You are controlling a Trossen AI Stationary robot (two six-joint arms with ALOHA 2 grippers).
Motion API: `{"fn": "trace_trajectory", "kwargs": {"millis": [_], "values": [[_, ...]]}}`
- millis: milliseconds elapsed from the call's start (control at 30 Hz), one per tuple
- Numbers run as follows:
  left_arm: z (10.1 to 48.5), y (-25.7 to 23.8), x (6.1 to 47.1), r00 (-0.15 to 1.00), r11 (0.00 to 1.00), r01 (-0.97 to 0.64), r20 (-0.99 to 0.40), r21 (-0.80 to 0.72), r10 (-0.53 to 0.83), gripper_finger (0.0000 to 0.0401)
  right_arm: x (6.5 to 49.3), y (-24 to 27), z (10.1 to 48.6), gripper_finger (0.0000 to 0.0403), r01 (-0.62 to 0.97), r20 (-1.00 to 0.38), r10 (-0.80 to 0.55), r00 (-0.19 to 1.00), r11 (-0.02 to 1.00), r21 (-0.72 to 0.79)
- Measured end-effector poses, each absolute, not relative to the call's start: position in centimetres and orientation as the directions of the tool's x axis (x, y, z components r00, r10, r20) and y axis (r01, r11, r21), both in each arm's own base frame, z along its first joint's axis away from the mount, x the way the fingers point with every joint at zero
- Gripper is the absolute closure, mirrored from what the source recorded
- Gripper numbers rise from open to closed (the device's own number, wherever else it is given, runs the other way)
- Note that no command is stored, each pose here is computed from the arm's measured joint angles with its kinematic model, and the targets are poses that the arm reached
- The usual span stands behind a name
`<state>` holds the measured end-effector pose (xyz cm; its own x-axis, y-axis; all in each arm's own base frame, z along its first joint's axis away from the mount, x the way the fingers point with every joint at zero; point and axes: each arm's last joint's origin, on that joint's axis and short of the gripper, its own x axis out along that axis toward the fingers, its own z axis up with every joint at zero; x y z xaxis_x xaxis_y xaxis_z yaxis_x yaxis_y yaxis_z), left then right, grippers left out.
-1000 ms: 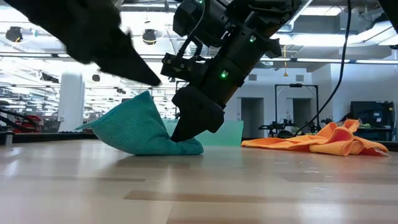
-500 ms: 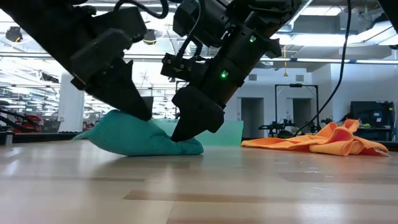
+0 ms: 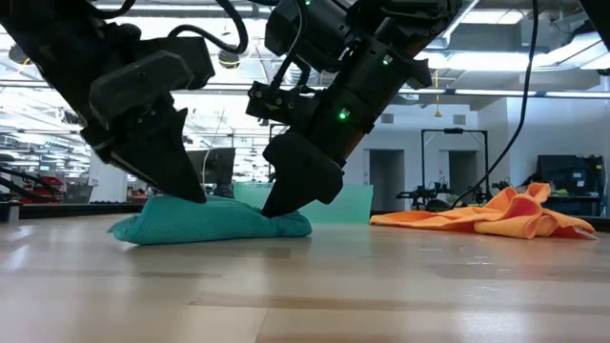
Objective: Roll microfiber towels into tight, uniform cylinder then place into a basket
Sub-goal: Fold the blue microfiber cloth, then put the blue microfiber cloth into the green bin
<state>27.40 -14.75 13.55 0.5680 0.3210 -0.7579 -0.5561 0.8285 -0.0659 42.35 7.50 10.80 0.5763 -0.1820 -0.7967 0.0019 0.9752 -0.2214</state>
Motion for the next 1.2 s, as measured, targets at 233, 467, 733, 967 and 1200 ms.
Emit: {"fn": "trace_trajectory", "kwargs": {"millis": [233, 467, 733, 967, 1200], "values": [[13.5, -15.0, 27.3, 0.553, 0.819, -0.562, -0.79, -0.12, 0.264, 0.0342, 42.4, 7.6, 10.8, 0.0384, 0.024, -0.792, -0.183, 0.582, 0.978, -0.208], [12.5, -15.2, 27.5, 0.518, 0.809, -0.569, -0.829, -0.149, 0.212, 0.0342, 42.5, 7.7, 10.8, 0.037, 0.045, -0.787, -0.181, 0.59, 0.981, -0.191], [12.2, -15.3, 27.5, 0.507, 0.815, -0.564, -0.835, -0.134, 0.214, 0.0342, 42.4, 8.1, 11.0, 0.0306, 0.048, -0.773, -0.197, 0.603, 0.976, -0.211], [12.1, -15.3, 27.4, 0.506, 0.829, -0.547, -0.834, -0.115, 0.218, 0.0342, 41.3, 7.8, 13.7, 0.0254, 0.0, -0.803, -0.181, 0.569, 0.976, -0.22], [12.1, -15.3, 27.4, 0.504, 0.844, -0.529, -0.834, -0.093, 0.224, 0.0342, 39.4, 7.2, 18.0, 0.0245, -0.033, -0.811, -0.203, 0.549, 0.964, -0.264]]}}
